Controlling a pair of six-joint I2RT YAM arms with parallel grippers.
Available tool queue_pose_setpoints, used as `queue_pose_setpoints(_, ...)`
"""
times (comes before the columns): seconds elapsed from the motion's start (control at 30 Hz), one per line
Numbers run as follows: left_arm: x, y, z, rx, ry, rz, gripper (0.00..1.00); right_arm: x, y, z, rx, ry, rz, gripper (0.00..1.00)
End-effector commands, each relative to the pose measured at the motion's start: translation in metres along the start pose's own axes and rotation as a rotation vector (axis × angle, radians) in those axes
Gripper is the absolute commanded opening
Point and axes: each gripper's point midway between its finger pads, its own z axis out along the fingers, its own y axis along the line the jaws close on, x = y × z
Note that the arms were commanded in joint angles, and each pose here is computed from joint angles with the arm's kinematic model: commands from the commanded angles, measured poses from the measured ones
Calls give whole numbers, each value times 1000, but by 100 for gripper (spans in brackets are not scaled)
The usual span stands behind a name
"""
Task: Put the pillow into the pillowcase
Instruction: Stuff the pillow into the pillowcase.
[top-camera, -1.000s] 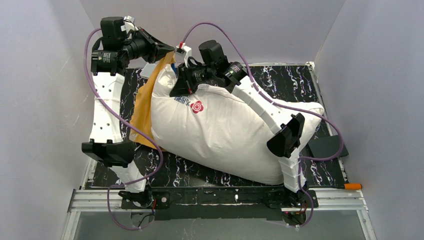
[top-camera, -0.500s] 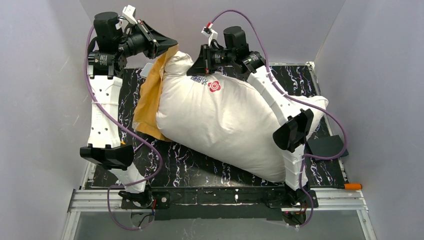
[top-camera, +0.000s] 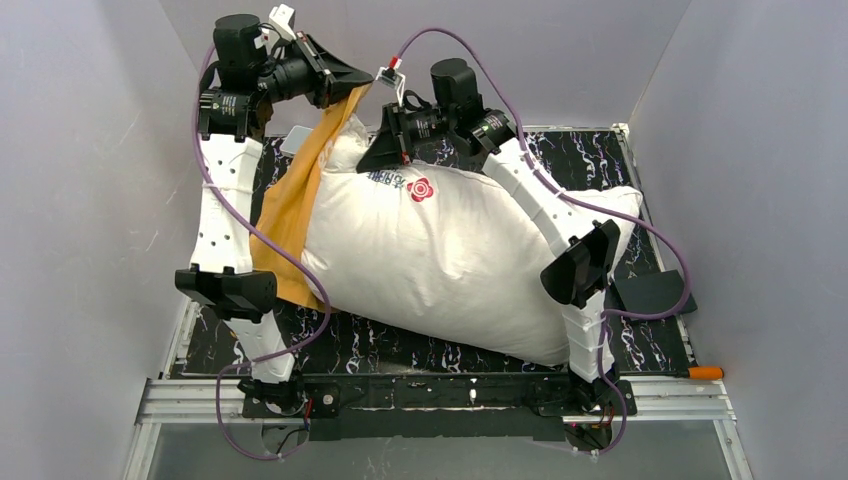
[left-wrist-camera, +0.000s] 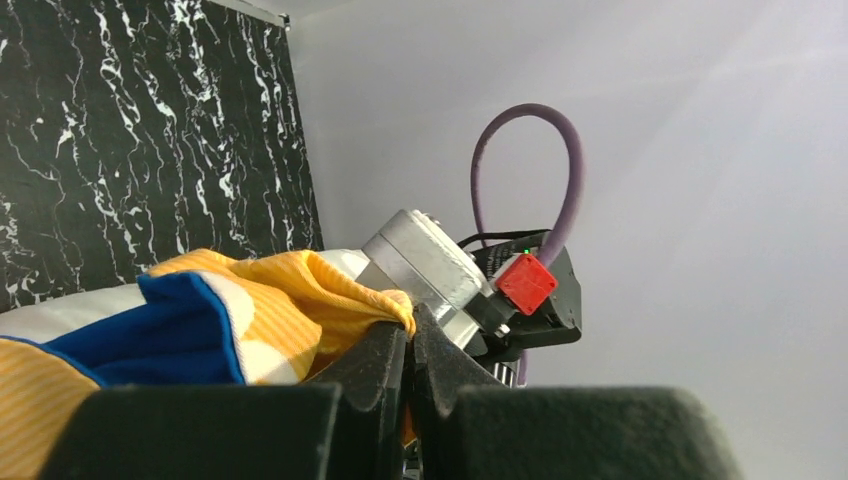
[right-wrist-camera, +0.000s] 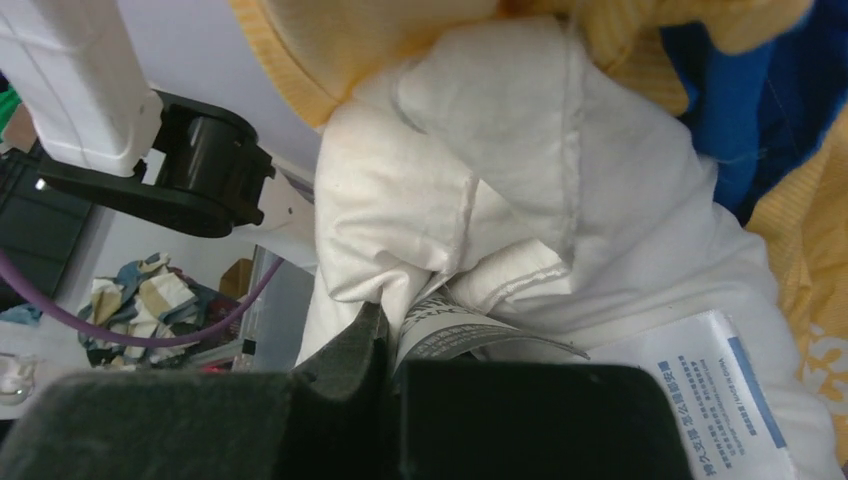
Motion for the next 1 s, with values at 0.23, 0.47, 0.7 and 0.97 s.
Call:
queue_pose_setpoints(0.23,19,-38,1,128,73,60,0,0,46,22,-214,6,31,1)
queue_pose_setpoints(0.47,81,-78,-9,277,288,127,0,-47,0,26,-157,-172,122,1)
queue_pose_setpoints(0.7,109,-105,-31,397,358,211,0,-104,-72,-61,120,-420,169,1)
queue_pose_setpoints(0.97,79,-60,8,232,227,155,0,-92,-53,-88,187,-355,93,1)
